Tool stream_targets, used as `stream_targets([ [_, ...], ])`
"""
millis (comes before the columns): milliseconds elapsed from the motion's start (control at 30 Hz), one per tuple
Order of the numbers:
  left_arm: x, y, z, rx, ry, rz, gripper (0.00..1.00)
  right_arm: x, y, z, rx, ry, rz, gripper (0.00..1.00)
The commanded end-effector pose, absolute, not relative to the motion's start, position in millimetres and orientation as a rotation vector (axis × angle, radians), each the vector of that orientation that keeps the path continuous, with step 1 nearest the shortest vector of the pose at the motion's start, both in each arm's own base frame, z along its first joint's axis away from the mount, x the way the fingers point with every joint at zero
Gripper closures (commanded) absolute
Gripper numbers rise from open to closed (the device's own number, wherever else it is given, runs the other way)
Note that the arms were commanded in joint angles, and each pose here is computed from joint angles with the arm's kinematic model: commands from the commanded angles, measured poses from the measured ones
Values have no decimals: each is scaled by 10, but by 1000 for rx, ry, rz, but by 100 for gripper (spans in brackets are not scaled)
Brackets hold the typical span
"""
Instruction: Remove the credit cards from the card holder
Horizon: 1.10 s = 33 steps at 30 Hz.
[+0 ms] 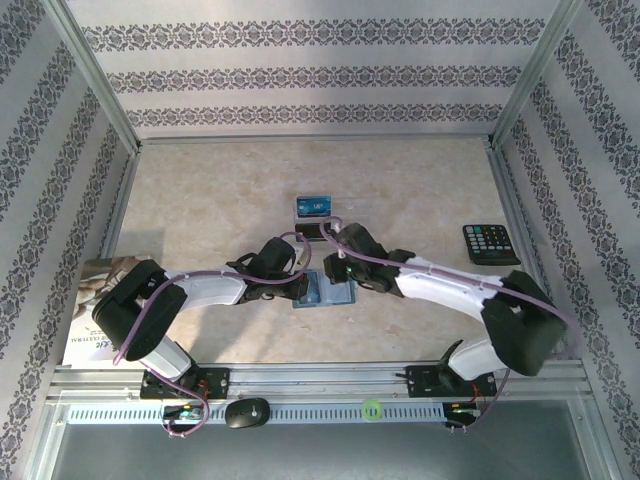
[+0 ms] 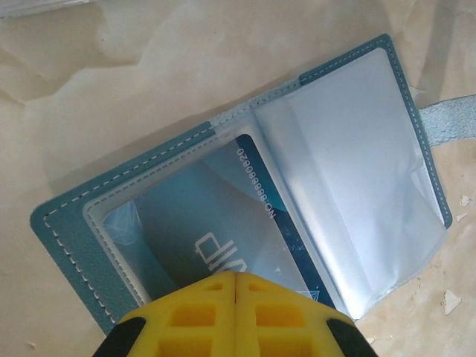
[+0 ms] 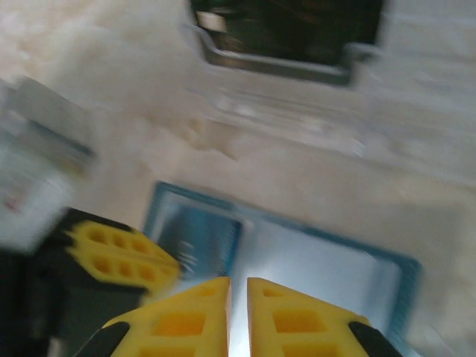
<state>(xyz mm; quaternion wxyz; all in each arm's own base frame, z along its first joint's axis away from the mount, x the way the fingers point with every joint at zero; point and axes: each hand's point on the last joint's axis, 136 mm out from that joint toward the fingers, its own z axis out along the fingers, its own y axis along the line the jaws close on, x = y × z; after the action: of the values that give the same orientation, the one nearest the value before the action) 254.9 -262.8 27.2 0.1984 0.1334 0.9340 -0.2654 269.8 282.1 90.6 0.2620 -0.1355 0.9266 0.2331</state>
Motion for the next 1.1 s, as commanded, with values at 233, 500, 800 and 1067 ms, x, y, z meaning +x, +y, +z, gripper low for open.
stream_targets([
  [233, 2540, -2611, 236, 391, 2642, -738, 100, 2374, 2862, 298, -545, 2737, 595, 91],
  [500, 2574, -2585, 229, 376, 2645, -743, 100, 2233, 2572, 155, -494, 2795, 483, 93],
  [800, 2601, -2564, 208, 362, 2649, -746, 100, 2157, 2321, 118, -382, 2791, 443, 91],
  [1067, 2640, -2612, 475, 346, 2561, -807, 100, 2288, 2519, 680, -371, 2618, 605, 75],
])
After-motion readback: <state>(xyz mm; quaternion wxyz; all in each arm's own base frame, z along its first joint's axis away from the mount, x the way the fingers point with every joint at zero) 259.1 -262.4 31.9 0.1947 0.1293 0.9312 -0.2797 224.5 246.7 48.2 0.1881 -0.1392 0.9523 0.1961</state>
